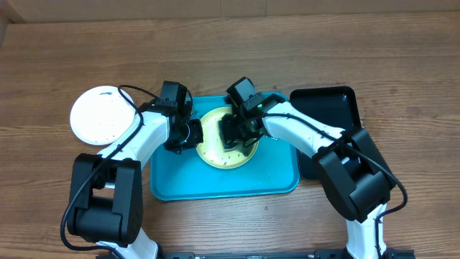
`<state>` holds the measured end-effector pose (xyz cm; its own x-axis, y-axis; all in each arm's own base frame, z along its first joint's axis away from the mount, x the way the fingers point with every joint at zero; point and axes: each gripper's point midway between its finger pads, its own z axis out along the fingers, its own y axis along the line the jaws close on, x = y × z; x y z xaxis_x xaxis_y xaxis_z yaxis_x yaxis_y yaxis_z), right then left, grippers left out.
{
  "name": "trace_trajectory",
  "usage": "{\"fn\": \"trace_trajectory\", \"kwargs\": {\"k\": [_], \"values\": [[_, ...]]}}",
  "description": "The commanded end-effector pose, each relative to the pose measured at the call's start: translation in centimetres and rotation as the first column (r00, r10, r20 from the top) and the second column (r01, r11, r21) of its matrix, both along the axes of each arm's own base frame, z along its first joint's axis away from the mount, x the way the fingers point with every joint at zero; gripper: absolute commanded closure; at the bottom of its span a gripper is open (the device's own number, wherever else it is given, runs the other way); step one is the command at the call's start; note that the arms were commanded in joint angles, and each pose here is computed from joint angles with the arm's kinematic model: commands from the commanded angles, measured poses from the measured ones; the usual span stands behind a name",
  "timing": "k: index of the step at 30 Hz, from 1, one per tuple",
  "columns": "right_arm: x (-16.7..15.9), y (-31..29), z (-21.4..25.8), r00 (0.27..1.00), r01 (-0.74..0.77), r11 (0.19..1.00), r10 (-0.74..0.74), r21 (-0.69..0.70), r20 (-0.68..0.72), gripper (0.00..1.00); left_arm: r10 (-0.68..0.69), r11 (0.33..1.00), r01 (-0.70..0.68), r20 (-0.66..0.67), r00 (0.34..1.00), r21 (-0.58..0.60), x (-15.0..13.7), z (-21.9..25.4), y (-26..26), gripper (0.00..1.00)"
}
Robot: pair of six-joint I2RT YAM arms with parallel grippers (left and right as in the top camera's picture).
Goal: Clean dirty plates on tray and stack at the side
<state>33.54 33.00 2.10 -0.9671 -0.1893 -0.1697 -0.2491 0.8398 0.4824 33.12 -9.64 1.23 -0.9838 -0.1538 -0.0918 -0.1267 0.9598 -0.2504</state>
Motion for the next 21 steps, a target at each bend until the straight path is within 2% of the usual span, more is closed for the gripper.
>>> {"fn": "trace_trajectory", "kwargs": {"k": [1,7,9,12,18,21], "values": [[-2.4,3.7,1.8,0.988,-0.117,0.971,0.135,0.21,-0.073,0.96,-0.006,1.0,0.005,-0.019,1.0,-0.024,-0.4,-0.4,-0.5,0.96],[3.6,1.7,9.3,0.998,-0.061,0.927,0.066,0.37,-0.001,0.96,-0.012,1.0,0.012,-0.017,1.0,-0.018,-0.4,-0.4,-0.4,0.96],[5.2,-0.7,11.2,1.0,-0.011,0.928,0.009,0.374,0.007,0.96,-0.011,1.0,0.011,-0.016,1.0,-0.016,-0.4,-0.4,-0.4,0.96],[5.9,-3.8,12.1,1.0,0.012,0.937,-0.02,0.349,0.02,0.96,-0.011,1.0,0.011,-0.017,1.0,-0.016,-0.4,-0.4,-0.4,0.96],[5.0,-15.6,9.4,0.989,0.14,0.99,-0.139,0.023,-0.042,0.96,-0.012,1.0,0.011,-0.016,1.0,-0.016,-0.4,-0.4,-0.4,0.96],[3.8,-21.9,7.2,0.967,0.219,0.947,-0.242,-0.236,-0.075,0.96,-0.012,1.0,0.011,-0.012,1.0,-0.017,-0.3,-0.4,-0.4,0.96]]}}
